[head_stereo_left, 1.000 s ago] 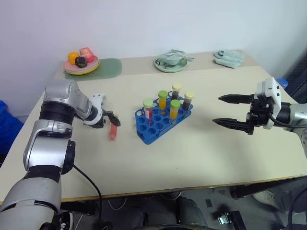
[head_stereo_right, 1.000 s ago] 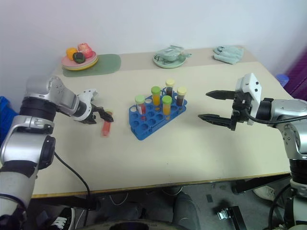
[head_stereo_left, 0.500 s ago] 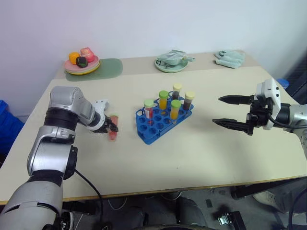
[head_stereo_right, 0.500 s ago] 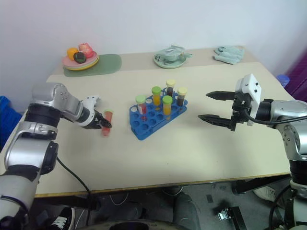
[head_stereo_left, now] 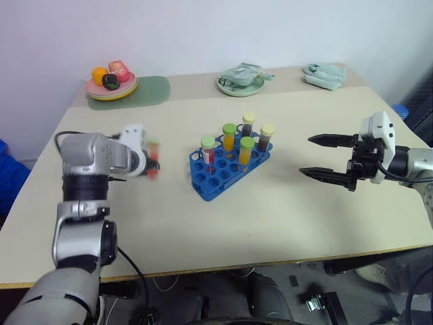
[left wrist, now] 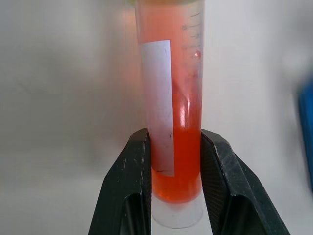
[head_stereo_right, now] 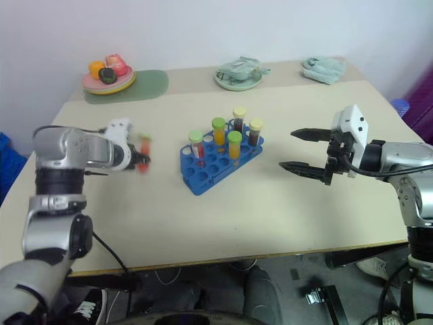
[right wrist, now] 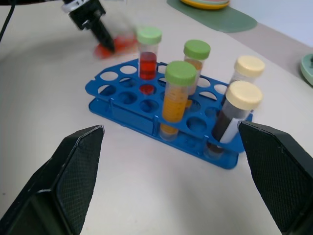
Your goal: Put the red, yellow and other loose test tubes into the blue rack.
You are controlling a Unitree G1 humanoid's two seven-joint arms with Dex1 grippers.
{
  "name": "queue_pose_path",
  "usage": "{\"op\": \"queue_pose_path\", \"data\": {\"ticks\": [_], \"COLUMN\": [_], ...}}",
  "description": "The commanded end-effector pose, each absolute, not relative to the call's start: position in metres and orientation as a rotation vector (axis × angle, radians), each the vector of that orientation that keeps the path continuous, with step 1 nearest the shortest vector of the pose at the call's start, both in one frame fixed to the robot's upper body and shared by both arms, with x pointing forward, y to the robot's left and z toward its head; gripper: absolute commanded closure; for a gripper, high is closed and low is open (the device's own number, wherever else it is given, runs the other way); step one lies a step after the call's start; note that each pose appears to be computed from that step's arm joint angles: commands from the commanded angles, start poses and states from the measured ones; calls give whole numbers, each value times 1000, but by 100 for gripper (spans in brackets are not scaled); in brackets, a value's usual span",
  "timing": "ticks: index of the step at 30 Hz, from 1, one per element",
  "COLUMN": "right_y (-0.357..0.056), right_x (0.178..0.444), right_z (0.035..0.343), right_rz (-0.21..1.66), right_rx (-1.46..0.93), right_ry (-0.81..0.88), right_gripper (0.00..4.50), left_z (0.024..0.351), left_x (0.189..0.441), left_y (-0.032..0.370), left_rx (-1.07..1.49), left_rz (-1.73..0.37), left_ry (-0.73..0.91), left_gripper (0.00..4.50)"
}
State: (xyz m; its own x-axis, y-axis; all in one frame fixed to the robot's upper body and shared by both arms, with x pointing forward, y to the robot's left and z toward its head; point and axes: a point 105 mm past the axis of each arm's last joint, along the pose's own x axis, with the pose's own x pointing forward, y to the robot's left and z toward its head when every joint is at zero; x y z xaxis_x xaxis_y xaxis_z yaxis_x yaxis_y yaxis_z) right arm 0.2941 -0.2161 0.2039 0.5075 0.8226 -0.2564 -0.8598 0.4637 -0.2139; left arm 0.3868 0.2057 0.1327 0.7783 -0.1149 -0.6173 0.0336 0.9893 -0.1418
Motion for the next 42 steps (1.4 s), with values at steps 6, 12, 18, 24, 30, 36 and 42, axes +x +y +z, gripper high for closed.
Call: {"op": "queue_pose_path", "data": {"ticks": [6, 12, 18, 24, 30, 36, 42], "right_y": [-215, -219, -222, -228, -232, -232, -234], "right_x": [294, 296, 295, 291, 286, 283, 280], "right_z": [217, 220, 221, 222, 221, 221, 221], "right_rz": [1032, 1027, 1019, 1002, 993, 987, 984], "right_rx": [-369, -372, -375, -375, -376, -373, -374], "right_ry": [62, 65, 72, 84, 97, 108, 120], "right_gripper": [0, 0, 0, 0, 0, 0, 0], "left_z": [245, 248, 226, 196, 176, 168, 158], "left_x": [367, 340, 332, 321, 320, 324, 327], "left_y": [178, 119, 83, 56, 40, 36, 39], "left_rx": [103, 185, 235, 276, 337, 434, 500], "left_rz": [-393, -771, -930, -1034, -1035, -986, -948], "left_ry": [-217, -431, -460, -435, -409, -424, -419], "left_gripper": [372, 372, 372, 372, 372, 372, 372]}}
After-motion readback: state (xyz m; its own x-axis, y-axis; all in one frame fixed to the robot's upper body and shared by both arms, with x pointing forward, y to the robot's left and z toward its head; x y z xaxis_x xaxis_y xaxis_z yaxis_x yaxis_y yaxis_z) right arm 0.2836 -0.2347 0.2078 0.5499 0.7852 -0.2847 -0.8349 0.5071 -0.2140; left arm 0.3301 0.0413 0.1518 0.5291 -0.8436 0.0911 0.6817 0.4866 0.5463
